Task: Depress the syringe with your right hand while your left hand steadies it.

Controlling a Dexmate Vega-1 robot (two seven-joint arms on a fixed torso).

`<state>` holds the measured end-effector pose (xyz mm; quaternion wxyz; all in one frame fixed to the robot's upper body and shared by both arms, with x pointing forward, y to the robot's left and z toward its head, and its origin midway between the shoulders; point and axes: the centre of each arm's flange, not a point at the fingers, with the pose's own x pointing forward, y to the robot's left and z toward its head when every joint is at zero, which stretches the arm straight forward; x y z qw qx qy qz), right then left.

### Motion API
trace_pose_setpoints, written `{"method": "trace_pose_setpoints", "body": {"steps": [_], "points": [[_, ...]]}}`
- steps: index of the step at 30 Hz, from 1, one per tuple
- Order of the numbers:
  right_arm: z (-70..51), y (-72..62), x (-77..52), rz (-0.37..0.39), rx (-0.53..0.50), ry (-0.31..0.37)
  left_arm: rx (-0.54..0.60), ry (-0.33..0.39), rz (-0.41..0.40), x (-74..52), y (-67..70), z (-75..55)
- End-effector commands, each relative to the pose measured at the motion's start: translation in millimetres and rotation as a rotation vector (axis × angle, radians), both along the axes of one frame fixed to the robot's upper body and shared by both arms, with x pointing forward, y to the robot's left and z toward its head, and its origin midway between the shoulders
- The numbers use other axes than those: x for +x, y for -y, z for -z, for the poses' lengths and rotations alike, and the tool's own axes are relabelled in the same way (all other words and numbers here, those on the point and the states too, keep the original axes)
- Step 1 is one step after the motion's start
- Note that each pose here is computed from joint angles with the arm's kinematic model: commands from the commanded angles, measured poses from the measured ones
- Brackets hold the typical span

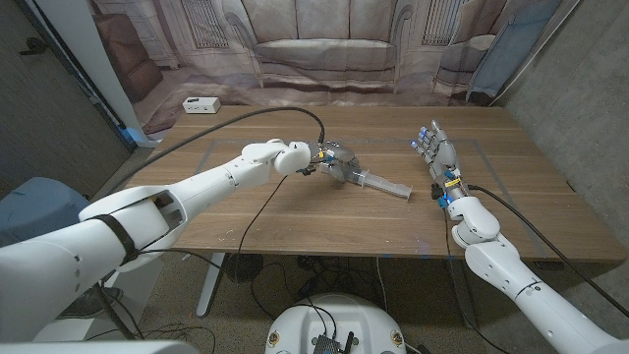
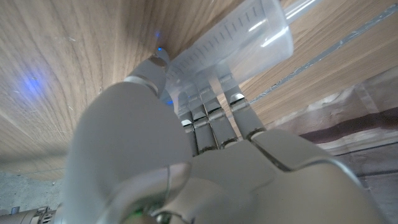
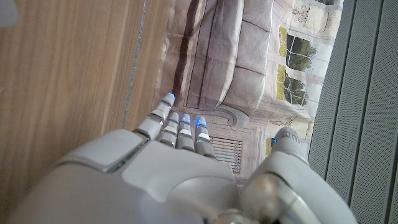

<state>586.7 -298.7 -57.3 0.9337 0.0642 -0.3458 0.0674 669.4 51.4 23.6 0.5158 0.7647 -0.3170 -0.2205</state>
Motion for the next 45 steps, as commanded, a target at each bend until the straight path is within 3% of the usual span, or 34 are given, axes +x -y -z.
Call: {"method": "trace_pose_setpoints", "body": {"steps": [1,31,45], "points": [[-0.4,4.6,-4.5,0.006,0.005,0.009,-0.055,0.002,-0.004,-4.6,-5.9,-4.4],[-7.2,8.1,-14.9,0.021,-0.002,0.037,-0.190,0.030,0.004,-12.7,-23.5,-14.5],[-10.0,7.6,-15.3,0.023,-0.011,0.042,-0.347,0.046,0.069,-16.3,-36.3,-14.4]]}}
